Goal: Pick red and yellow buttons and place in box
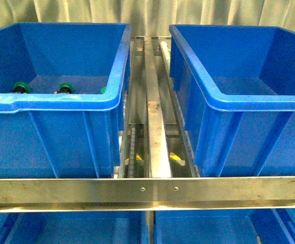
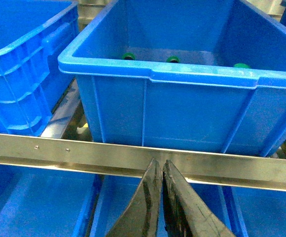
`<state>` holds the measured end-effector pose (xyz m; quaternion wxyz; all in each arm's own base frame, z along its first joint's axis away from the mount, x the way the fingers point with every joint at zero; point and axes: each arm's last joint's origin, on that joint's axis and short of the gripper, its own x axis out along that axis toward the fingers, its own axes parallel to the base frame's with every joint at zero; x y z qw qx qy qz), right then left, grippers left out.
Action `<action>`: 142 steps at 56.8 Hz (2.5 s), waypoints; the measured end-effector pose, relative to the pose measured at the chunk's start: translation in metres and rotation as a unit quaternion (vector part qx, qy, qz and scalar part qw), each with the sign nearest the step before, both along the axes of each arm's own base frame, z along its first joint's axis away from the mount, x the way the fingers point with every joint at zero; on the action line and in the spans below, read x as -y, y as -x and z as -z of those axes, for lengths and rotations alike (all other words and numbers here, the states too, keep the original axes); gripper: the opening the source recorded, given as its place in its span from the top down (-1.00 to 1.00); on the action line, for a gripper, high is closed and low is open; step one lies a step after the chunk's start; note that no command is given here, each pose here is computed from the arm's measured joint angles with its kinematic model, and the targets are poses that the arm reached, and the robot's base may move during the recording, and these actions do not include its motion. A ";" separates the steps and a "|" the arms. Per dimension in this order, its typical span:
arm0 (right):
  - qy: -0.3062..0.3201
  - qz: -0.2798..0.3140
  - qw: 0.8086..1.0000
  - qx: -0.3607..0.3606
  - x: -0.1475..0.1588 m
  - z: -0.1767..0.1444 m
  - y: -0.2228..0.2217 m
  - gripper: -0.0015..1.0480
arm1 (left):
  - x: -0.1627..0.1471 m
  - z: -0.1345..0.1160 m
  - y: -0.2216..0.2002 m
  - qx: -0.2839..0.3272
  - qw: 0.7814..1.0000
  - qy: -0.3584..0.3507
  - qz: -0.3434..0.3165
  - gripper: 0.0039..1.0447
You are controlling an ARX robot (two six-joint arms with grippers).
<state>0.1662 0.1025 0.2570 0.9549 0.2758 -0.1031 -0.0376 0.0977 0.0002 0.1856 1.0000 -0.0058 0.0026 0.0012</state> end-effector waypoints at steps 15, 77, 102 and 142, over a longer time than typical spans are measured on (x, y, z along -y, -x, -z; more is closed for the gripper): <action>0.001 -0.001 1.000 0.002 -0.001 0.000 0.001 0.20 | 0.000 0.007 0.000 0.000 1.000 0.000 0.000 0.96; 0.002 0.034 0.999 -0.010 0.018 0.001 0.007 0.20 | 0.000 0.016 0.000 0.005 1.000 -0.002 -0.001 -0.85; -0.011 0.071 0.997 -0.005 0.034 0.001 0.012 0.20 | 0.000 0.016 0.000 0.005 1.000 -0.002 0.000 -0.85; 0.115 0.140 0.983 0.031 0.110 -0.091 -0.147 0.20 | 0.000 0.016 0.000 0.006 1.000 -0.002 0.000 -0.85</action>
